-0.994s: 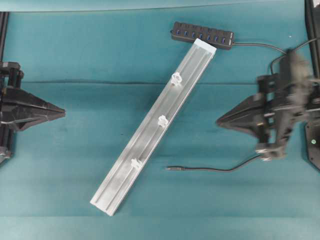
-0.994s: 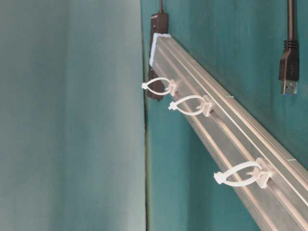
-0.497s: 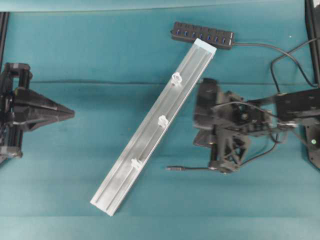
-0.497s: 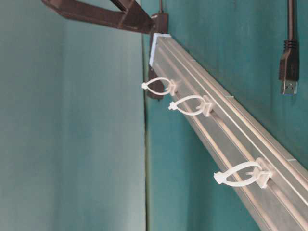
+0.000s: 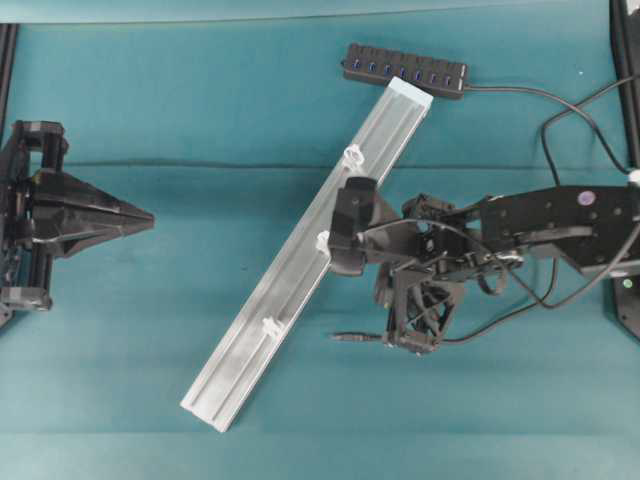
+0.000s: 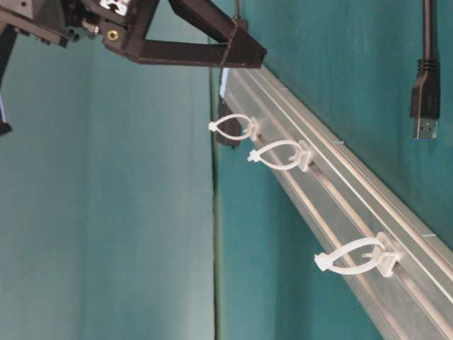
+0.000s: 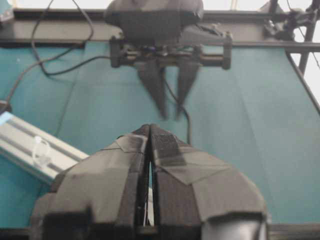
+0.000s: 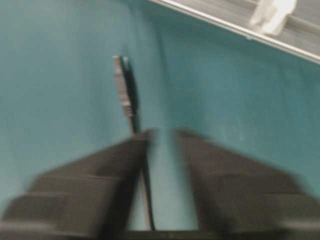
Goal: Pass the USB cable through three rings with both arms.
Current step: 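Move the right gripper toward the black USB cable plug near the rail, then lower the right gripper and grasp the USB cable just behind the plug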
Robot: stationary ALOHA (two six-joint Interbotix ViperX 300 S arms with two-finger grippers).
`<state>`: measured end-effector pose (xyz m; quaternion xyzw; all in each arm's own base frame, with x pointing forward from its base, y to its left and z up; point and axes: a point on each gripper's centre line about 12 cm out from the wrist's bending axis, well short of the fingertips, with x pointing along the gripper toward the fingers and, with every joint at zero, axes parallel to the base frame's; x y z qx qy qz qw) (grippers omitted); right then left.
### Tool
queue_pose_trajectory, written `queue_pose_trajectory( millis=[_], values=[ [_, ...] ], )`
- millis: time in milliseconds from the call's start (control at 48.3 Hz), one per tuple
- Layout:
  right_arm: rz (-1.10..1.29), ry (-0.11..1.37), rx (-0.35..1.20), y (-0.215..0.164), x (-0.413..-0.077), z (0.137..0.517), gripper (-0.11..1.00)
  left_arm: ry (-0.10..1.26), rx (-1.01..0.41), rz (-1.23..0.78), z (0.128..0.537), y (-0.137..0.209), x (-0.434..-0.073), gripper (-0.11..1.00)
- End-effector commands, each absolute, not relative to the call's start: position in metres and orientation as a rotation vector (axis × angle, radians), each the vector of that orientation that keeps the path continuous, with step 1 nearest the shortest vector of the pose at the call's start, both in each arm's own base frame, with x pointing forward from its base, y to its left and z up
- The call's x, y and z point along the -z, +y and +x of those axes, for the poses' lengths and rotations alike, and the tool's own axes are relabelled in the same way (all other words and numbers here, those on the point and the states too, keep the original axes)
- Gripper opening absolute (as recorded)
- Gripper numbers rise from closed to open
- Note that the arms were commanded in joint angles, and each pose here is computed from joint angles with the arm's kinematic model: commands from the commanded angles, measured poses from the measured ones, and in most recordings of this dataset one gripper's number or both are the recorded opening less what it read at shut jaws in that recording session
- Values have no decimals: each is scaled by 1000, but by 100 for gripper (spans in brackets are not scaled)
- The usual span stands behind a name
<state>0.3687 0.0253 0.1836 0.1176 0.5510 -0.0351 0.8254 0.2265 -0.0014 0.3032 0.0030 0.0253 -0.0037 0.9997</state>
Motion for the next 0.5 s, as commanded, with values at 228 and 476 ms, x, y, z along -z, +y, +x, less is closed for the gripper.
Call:
queue_pose_trajectory(
  millis=[228,476],
  values=[
    [208,1255,58,29,-173,366,91,-11,-35,9,230,8,-318,-1],
    [166,1314,20,48,-154,369,89,-15,-36,8,229,9,-319,-1]
  ],
)
